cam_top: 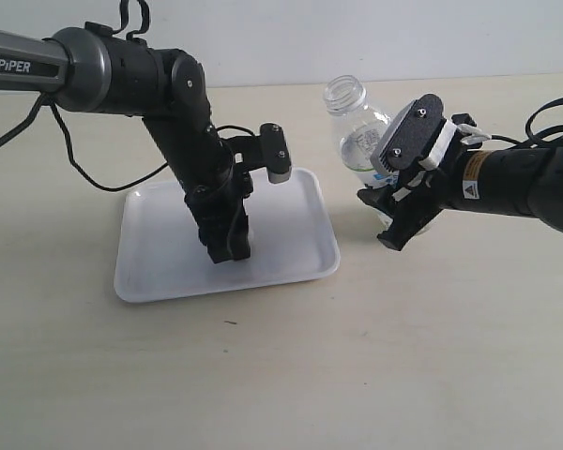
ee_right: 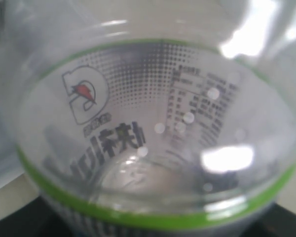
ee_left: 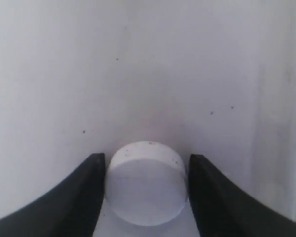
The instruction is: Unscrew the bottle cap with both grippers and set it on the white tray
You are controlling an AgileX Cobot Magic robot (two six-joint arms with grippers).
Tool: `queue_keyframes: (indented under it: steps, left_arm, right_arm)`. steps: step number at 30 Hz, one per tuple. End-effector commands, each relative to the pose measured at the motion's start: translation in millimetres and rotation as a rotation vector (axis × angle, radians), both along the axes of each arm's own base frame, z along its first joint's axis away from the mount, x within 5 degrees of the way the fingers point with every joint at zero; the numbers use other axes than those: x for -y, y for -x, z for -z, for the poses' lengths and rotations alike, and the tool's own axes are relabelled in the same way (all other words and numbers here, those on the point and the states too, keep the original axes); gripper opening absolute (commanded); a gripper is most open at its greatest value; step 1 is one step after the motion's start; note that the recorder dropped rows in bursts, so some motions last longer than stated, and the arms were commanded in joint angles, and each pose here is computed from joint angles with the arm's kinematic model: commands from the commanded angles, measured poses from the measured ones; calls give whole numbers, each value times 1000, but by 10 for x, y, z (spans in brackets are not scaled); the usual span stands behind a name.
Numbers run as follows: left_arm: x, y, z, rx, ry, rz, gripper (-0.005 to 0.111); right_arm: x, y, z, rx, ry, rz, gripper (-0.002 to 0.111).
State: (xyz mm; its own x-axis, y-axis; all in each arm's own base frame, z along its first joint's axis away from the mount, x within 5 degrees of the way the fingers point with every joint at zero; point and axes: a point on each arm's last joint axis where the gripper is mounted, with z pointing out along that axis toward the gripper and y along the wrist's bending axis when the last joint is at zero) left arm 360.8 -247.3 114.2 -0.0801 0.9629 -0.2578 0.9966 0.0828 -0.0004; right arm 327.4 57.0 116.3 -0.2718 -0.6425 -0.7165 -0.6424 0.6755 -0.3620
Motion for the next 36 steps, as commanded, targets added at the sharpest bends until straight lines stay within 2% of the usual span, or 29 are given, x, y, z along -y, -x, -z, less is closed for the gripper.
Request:
queue_keyframes:
  steps: [1, 6, 11, 15, 18, 21, 22, 24, 27, 31, 34, 35, 36]
  left_arm:
    - [-13, -20, 21, 18, -14, -27, 66]
    - [-31, -31, -10, 29, -28, -62, 68]
    - [-47, -11, -293, 50, -5, -117, 68]
    - [-107, 78, -538, 16, -29, -144, 64]
    - [-152, 163, -712, -26, -44, -170, 47]
    - [-207, 268, -866, -85, -73, -187, 15]
    - [-227, 303, -918, -102, -83, -187, -1]
    - [-243, 340, -1014, -110, -73, -233, 0]
    - [-254, 409, -1163, -96, -9, -293, 0]
    - [-305, 548, -1477, -19, 144, -404, 0]
    - [-388, 700, -1708, 73, 287, -464, 0]
    - [-470, 843, -1848, 126, 381, -498, 0]
    - [-507, 908, -1885, 137, 408, -509, 0]
  right_arm:
    - [61, 56, 131, -88, 58, 25, 0]
    - [61, 56, 131, -88, 58, 25, 0]
    - [61, 56, 131, -91, 52, 31, 0]
    - [56, 52, 124, -97, 20, 52, 0]
    - [44, 40, 94, -85, -23, 70, 0]
    - [38, 12, 36, -73, -124, 144, 0]
    - [33, 4, 19, -68, -154, 158, 0]
    - [24, -5, 3, -53, -172, 156, 0]
    - [3, -18, -33, -32, -239, 168, 0]
    - [-19, -42, -86, 2, -319, 181, 0]
    - [-9, -51, -78, 1, -331, 204, 0]
    - [-15, -54, -30, -5, -337, 201, 0]
    - [-18, -56, -1, -10, -340, 200, 0]
